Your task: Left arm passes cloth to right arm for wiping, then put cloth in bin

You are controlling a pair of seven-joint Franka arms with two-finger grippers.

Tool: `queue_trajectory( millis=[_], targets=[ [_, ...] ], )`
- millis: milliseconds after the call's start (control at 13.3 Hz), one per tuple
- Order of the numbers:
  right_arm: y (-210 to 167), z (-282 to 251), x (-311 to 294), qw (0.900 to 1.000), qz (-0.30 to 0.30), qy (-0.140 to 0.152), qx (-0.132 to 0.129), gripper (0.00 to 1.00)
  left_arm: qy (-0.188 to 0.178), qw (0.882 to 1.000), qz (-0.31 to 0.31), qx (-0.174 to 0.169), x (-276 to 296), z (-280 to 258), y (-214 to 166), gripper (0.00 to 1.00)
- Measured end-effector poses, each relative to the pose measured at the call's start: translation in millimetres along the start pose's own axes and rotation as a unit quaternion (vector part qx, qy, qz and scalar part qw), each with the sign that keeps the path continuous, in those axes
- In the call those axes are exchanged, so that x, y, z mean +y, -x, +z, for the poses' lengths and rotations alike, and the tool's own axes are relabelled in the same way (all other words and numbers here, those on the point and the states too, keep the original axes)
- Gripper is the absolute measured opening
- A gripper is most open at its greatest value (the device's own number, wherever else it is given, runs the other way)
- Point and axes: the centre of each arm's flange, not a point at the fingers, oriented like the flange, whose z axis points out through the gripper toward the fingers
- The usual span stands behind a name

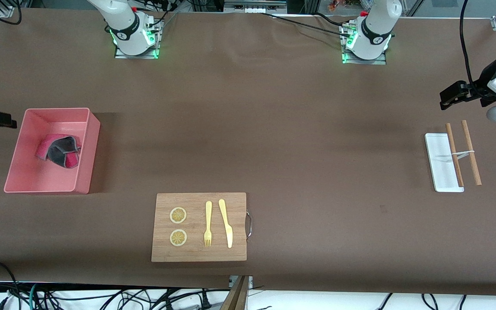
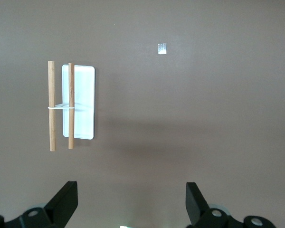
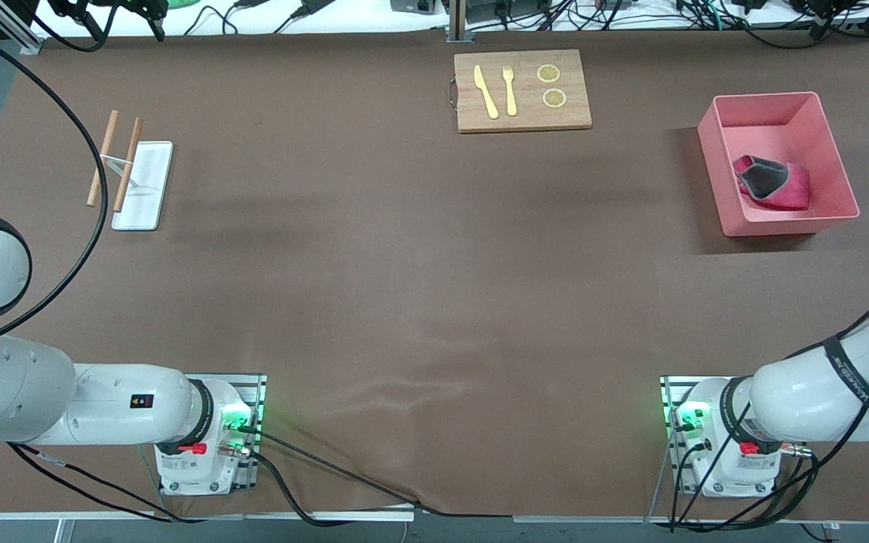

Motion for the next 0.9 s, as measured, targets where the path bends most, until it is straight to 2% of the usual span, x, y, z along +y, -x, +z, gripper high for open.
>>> queue_trajectory(
  millis=[300, 525, 750, 900],
  targets=[
    [29.3, -50.6, -41.8, 0.999, -0.035, 0.023, 0.035, 1.00, 0.000, 1.000, 0.001, 0.000, 0.7, -0.2, 0.1, 1.00],
    [35.8, -48.9, -40.4, 0.998, -0.031, 0.023, 0.042, 1.00, 0.000, 1.000, 0.001, 0.000, 0.7, -0.2, 0.1, 1.00],
    [36.7, -41.8, -56.3, 0.998, 0.045, 0.016, 0.033, 1.00, 0.000, 1.000, 0.002, 0.000, 1.6, -0.3, 0.2, 1.00],
    [35.9, -42.6, -76.6, 0.997, 0.073, 0.014, 0.032, 1.00, 0.000, 1.000, 0.004, 0.001, 4.0, -0.6, 0.5, 1.00]
  ],
)
